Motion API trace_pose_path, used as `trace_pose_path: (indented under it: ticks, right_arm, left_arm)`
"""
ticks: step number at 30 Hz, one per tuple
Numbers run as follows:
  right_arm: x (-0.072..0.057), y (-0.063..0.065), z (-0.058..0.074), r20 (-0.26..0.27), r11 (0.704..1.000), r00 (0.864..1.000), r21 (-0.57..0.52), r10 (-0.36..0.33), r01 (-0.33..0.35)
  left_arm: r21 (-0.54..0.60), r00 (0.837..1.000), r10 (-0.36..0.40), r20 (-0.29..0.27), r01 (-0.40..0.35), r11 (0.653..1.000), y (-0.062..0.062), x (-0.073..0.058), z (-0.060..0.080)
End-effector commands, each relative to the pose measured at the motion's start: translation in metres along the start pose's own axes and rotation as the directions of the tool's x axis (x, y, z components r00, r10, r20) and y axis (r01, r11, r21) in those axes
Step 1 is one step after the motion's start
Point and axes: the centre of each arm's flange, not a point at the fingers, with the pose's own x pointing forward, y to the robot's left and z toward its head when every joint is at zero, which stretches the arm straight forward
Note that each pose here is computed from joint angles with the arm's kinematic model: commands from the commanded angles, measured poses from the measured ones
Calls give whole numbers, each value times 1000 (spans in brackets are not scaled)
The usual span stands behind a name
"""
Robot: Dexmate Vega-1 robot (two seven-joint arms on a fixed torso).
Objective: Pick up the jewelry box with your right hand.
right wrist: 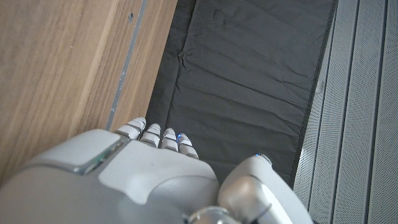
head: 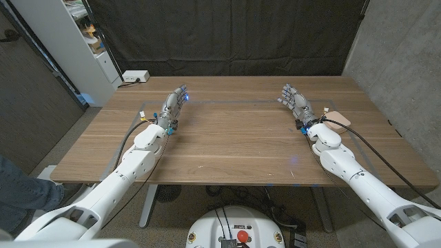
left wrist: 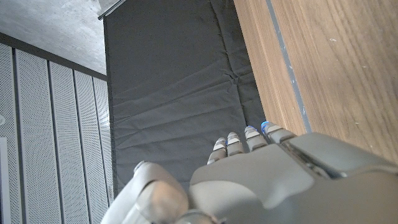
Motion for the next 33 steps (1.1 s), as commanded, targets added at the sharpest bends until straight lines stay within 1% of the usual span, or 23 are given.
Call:
trace_pose_path:
  ticks: [1, 5, 9, 21, 26, 33]
  right_arm:
    - [-2, 2, -3, -5, 1000, 1000, 10, -3, 3]
    - [-3, 4, -3, 0, 1000, 1000, 19, -10, 10]
    - [-5, 6, 0, 9, 1000, 1000, 14, -8, 8]
    - [-9, 8, 14, 54, 1000, 999, -27, 2, 0]
    - [-11, 6, 17, 61, 998, 998, -65, 4, 0]
    - [-13, 0, 19, 63, 996, 998, -84, -7, 12]
  left_arm:
    - [-11, 1000, -6, -4, 6, 1000, -2, 1, 0]
    - [-17, 1000, -12, 0, 12, 1000, -2, 1, 0]
    - [-19, 1000, -14, -4, 14, 1000, -2, 2, 1]
    - [-24, 1000, -29, -6, 29, 999, -3, 5, 1]
    - [-25, 1000, -31, -5, 31, 999, -3, 5, 2]
    - [-24, 1000, -31, -6, 30, 999, -2, 4, 2]
